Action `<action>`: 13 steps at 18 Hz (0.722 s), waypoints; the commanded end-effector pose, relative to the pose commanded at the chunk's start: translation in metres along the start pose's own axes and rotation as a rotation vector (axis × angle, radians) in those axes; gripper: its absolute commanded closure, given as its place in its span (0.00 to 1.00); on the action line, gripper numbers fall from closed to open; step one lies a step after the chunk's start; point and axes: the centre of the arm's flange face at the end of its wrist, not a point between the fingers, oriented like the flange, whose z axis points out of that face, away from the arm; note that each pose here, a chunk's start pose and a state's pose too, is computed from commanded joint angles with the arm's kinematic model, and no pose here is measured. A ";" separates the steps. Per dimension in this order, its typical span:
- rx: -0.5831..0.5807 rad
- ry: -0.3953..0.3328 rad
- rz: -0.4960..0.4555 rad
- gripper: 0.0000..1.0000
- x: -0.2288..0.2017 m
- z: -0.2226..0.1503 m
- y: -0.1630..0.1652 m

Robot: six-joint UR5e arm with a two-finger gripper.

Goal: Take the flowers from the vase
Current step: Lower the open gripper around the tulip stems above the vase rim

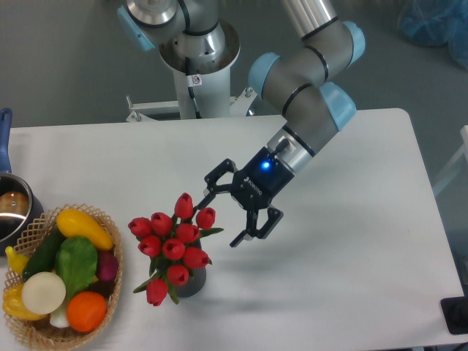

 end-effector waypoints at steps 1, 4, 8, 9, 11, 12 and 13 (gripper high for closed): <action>0.000 0.002 0.001 0.00 -0.001 0.001 -0.002; 0.000 0.019 0.010 0.00 0.004 0.011 -0.006; 0.001 0.042 0.005 0.00 0.004 0.025 -0.003; -0.001 0.046 0.004 0.00 0.005 0.027 -0.003; -0.001 0.062 0.010 0.00 0.011 0.035 -0.007; 0.002 0.063 0.010 0.00 0.012 0.036 -0.008; 0.003 0.064 0.011 0.00 0.012 0.036 -0.009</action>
